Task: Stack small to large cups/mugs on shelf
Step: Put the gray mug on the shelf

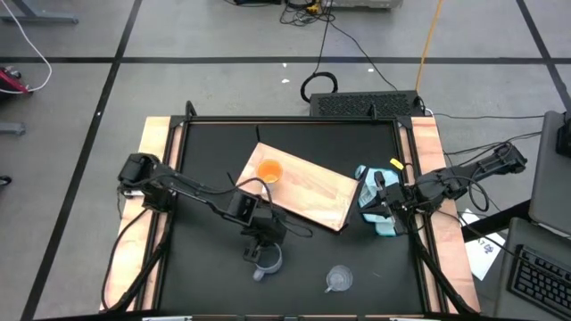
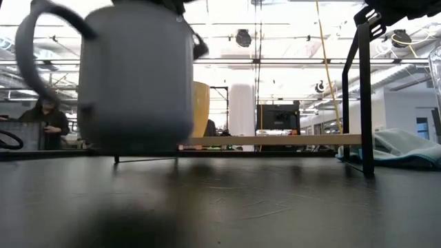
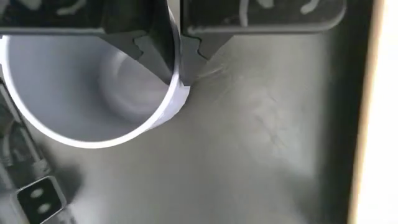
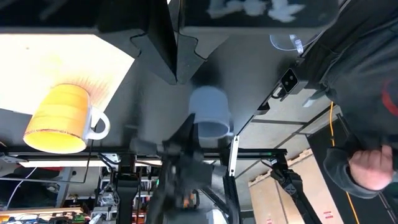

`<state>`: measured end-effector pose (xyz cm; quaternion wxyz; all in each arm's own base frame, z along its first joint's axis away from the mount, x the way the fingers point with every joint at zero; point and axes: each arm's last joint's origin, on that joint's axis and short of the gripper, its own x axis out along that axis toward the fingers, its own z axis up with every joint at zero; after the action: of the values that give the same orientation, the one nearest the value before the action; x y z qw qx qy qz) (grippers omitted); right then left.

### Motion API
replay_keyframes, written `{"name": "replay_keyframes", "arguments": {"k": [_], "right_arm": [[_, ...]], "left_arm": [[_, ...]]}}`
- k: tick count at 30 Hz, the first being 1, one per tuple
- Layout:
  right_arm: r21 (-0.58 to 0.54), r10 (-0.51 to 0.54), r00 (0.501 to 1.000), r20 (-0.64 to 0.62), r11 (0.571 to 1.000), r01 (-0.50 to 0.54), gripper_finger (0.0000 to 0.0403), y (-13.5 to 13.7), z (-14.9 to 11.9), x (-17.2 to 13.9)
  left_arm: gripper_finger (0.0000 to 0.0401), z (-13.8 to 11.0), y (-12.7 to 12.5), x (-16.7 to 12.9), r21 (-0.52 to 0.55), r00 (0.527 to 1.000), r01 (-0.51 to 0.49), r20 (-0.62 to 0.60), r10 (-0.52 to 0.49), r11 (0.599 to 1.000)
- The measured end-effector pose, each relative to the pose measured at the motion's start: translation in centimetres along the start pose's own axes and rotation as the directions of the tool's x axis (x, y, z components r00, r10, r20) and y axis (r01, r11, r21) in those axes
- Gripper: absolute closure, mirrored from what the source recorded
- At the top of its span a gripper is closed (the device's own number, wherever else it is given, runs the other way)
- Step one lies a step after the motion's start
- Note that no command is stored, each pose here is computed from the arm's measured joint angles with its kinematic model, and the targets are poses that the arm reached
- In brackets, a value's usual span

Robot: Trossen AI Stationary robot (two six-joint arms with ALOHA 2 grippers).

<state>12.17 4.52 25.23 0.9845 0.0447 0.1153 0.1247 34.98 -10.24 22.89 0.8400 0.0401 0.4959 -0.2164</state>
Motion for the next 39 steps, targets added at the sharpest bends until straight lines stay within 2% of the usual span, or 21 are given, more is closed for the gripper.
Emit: {"name": "replay_keyframes", "arguments": {"k": [5,12,17,23,28,31,35,37,39], "right_arm": [[0.001,0.0,1.0,0.0,1.0,0.0,0.0403,0.0,0.0,0.0],[0.012,0.0,1.0,0.0,1.0,0.0,0.0403,0.0,0.0,0.0],[0.019,0.0,1.0,0.0,1.0,0.0,0.0403,0.0,0.0,0.0],[0.019,0.001,1.0,-0.001,1.0,-0.001,0.0403,0.0,0.0,0.0],[0.019,0.0,1.0,-0.001,1.0,0.0,0.0403,0.0,0.0,0.0],[0.018,0.0,1.0,-0.003,1.0,0.0,0.0403,0.0,0.0,0.0],[0.014,-0.001,1.0,-0.007,1.0,0.001,0.0403,0.0,-0.1,0.1],[0.012,-0.001,1.0,-0.008,1.0,0.001,0.0403,0.0,-0.1,0.1],[0.01,-0.01,1.0,-0.008,1.0,0.01,0.0403,0.0,-0.1,0.2]], "left_arm": [[0.0397,0.0,-0.6,-4.1,0.047,0.994,-0.091,0.06,0.088,0.995],[0.0397,-0.2,-1.4,-8.6,0.068,0.979,-0.133,0.162,0.121,0.989],[0.0397,-2.1,-1.9,-10.4,0.053,0.961,-0.157,0.241,0.14,0.986],[0.0397,-5.4,-2.0,-11.0,0.0,0.933,-0.2,0.306,0.19,0.98],[0.0397,-7.3,-2.3,-11.1,-0.023,0.893,-0.194,0.409,0.187,0.981],[0.0397,-8.7,-2.3,-10.4,-0.015,0.885,-0.195,0.428,0.182,0.981],[0.0397,-9.7,-2.1,-9.1,-0.018,0.847,-0.192,0.502,0.176,0.981],[0.0397,-9.7,-2.1,-8.5,0.002,0.817,-0.16,0.561,0.131,0.987],[0.0397,-9.5,-1.9,-7.7,0.022,0.808,-0.14,0.581,0.102,0.99]]}}
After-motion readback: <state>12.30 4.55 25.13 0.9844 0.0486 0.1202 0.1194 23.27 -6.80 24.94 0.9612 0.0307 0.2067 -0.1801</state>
